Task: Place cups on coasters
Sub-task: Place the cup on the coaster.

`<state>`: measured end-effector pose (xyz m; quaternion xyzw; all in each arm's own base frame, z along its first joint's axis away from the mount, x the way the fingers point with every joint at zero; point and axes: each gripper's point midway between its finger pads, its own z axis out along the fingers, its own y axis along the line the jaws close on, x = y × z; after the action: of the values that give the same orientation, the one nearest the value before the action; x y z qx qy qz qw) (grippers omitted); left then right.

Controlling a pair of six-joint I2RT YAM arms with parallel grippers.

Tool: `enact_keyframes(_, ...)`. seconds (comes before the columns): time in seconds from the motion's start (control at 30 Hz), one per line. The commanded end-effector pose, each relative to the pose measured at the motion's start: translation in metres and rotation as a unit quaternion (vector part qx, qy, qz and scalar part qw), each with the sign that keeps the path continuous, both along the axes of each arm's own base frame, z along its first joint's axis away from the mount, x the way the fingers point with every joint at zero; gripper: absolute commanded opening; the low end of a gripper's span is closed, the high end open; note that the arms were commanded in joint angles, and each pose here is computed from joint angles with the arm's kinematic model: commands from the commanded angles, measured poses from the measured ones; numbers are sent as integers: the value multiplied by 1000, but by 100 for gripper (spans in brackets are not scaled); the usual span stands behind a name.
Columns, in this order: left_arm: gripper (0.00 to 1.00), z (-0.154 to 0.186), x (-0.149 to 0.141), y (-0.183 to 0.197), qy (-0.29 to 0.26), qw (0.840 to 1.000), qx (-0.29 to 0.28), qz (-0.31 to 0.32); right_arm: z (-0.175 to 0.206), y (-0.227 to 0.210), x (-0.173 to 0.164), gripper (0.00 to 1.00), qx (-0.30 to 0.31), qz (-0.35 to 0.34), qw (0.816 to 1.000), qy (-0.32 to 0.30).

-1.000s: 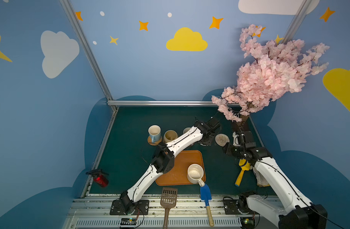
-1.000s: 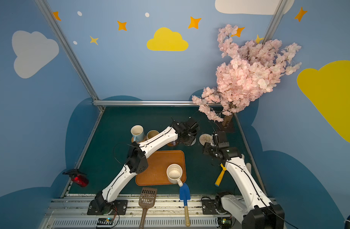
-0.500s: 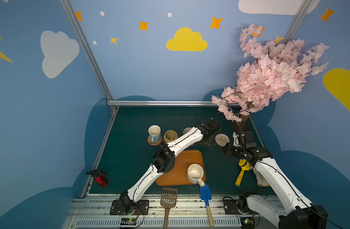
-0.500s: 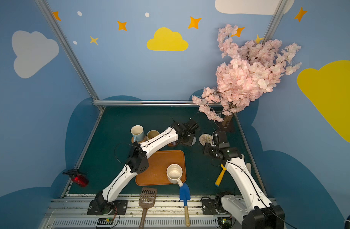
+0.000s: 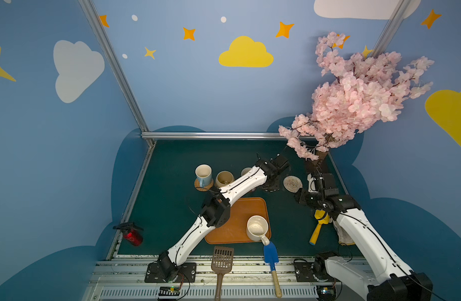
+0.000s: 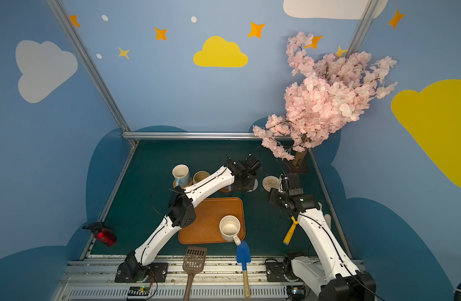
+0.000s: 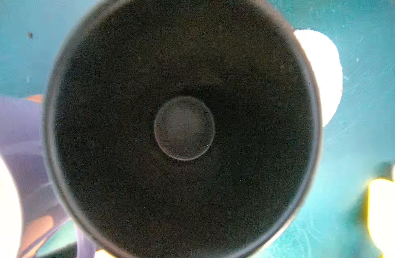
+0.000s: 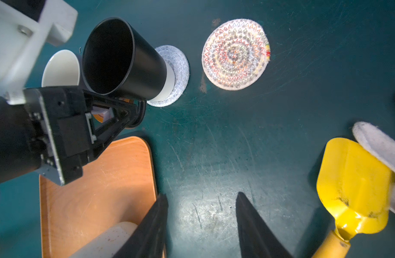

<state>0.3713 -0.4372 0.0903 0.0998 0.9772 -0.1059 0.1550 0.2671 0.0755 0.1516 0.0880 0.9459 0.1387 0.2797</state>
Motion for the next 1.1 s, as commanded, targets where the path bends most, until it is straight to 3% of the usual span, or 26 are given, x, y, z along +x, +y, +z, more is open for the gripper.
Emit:
enact_keyframes(0.0,16,7,3,-15,1,999,-37,5,-3,-3,-5,51,-5,1,1000,5)
enact_keyframes(0.27,47,18,11,-7,-30,999,-20,7,-7,-2,-7,50,0,2,1000,8)
enact_keyframes(0.4,56,23,12,-6,-40,999,-16,3,-6,0,-5,50,4,4,1000,8)
enact_keyframes(0.53,99,37,14,-5,-55,998,-20,-3,-3,2,-5,53,7,12,1000,2)
enact_keyframes(0.6,100,46,16,-4,-70,997,-20,-6,-4,6,-6,67,14,22,1000,-2)
enact_keyframes(0.63,100,52,16,-3,-77,997,-20,-6,-5,6,-7,84,15,22,1000,1)
enact_keyframes(0.67,100,58,17,-3,-84,996,-20,-9,-5,6,-7,91,16,22,1000,0)
enact_keyframes(1.07,99,141,6,22,-144,989,-32,-9,15,34,-23,92,59,111,990,-58)
